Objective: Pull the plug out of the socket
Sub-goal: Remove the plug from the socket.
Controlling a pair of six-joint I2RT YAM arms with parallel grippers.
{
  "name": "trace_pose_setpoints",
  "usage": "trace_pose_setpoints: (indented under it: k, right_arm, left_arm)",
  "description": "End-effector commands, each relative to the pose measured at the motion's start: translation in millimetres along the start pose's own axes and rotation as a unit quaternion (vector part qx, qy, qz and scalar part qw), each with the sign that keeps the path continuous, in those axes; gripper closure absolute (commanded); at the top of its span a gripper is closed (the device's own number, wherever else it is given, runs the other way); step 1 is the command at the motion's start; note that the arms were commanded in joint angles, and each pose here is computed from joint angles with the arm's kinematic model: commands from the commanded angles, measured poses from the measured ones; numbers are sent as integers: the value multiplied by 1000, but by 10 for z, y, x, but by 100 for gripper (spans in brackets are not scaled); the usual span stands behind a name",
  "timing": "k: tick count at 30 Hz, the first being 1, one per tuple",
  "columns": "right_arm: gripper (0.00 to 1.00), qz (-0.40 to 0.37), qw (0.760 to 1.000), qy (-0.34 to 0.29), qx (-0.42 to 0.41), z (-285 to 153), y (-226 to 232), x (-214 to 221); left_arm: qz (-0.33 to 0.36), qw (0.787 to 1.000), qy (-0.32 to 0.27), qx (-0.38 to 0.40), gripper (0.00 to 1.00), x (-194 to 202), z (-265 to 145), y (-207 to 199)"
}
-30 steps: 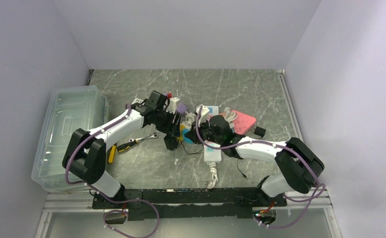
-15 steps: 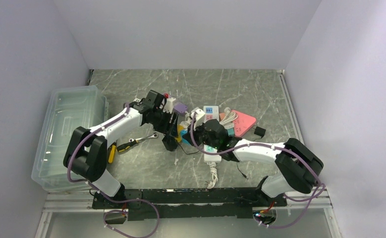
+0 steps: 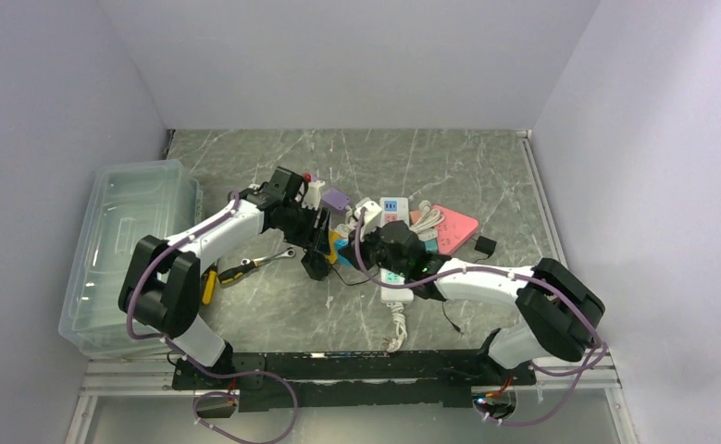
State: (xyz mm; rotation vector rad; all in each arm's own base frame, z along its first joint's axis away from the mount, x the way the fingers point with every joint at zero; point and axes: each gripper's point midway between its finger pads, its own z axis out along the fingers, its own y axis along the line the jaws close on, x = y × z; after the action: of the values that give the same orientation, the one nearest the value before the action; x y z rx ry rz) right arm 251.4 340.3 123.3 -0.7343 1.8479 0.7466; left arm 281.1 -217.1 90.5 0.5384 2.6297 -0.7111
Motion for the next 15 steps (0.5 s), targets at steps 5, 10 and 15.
trace_pose_setpoints:
  k: [5,10,15]
  right_arm:
    - [100,59,996,-70,-12,-181,-301,-419]
    - [100,58,996,-64,17,-194,-445,-389]
    - [100,87,993,-32,66,-74,-674,-240]
  left_arm:
    - [46,997,-41,-38,100,-195,-104,70]
    - [37,997,-52,-36,100,-241,-141,51]
    - [46,993,-105,38,100,-395,-339,-187]
